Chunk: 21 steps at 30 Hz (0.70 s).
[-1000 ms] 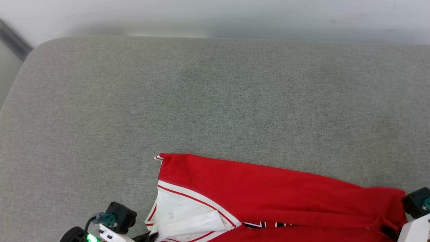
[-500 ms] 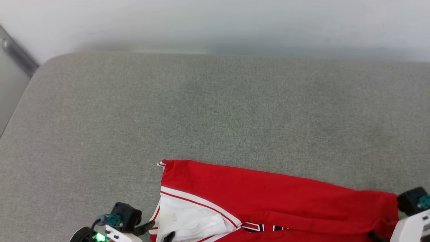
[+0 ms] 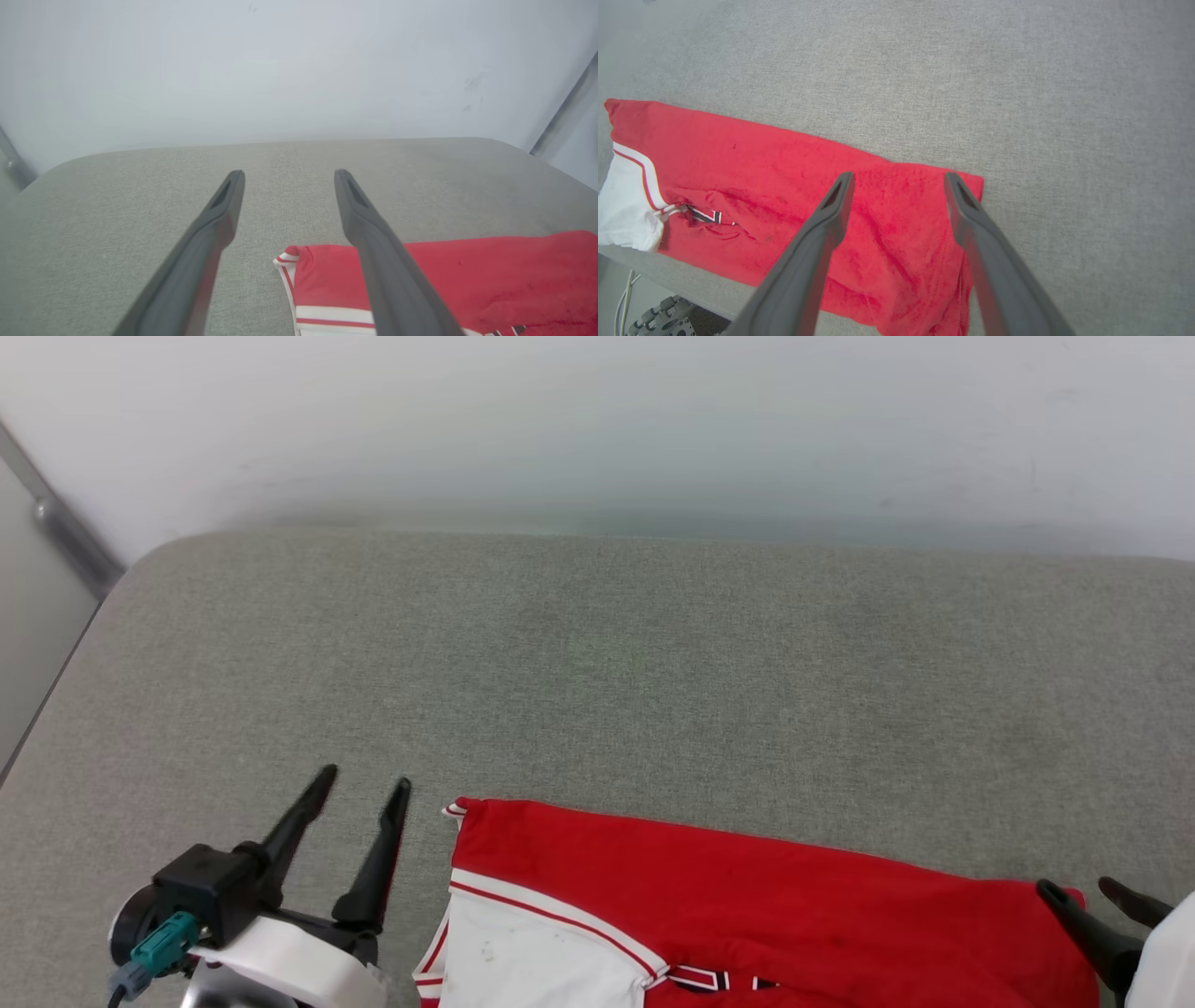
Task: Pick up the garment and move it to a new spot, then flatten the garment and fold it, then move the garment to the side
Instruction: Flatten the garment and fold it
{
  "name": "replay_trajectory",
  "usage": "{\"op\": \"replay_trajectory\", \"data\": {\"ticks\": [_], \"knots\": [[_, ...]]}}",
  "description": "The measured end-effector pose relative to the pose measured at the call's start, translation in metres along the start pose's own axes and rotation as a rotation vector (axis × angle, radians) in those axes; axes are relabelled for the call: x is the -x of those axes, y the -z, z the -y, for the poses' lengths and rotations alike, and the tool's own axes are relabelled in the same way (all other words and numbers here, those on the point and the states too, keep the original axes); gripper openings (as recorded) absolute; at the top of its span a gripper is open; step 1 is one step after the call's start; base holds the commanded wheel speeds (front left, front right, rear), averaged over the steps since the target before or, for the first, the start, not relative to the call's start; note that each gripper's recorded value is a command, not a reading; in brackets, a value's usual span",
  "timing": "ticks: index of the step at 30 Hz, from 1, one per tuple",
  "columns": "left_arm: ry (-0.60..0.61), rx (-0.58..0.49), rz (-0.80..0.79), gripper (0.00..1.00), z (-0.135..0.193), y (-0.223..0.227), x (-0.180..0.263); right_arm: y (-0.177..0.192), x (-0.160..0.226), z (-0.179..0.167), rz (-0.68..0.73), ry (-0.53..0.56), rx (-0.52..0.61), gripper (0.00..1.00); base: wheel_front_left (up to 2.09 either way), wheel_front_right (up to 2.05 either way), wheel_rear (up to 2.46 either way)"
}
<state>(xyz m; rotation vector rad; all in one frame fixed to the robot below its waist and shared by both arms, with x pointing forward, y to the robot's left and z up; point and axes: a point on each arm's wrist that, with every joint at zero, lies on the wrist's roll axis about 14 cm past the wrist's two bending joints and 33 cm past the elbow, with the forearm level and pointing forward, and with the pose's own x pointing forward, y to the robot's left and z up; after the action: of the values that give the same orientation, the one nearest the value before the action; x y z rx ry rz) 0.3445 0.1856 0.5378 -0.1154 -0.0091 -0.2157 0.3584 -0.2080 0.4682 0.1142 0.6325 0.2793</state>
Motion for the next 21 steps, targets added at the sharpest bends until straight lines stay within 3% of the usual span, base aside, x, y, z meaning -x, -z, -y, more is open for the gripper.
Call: {"op": "replay_trajectory", "data": {"ticks": [11, 21], "knots": [[-0.164, -0.095, 0.199, 1.0, -0.023, -0.035, 0.004, 0.03, 0.003, 0.021, 0.006, 0.147, -0.202, 1.0, 0.0, 0.0, 0.0], [-0.226, -0.159, 0.202, 1.0, -0.027, -0.025, 0.019, 0.071, -0.004, 0.038, -0.091, 0.234, -0.316, 1.0, 0.0, 0.0, 0.0]]}}
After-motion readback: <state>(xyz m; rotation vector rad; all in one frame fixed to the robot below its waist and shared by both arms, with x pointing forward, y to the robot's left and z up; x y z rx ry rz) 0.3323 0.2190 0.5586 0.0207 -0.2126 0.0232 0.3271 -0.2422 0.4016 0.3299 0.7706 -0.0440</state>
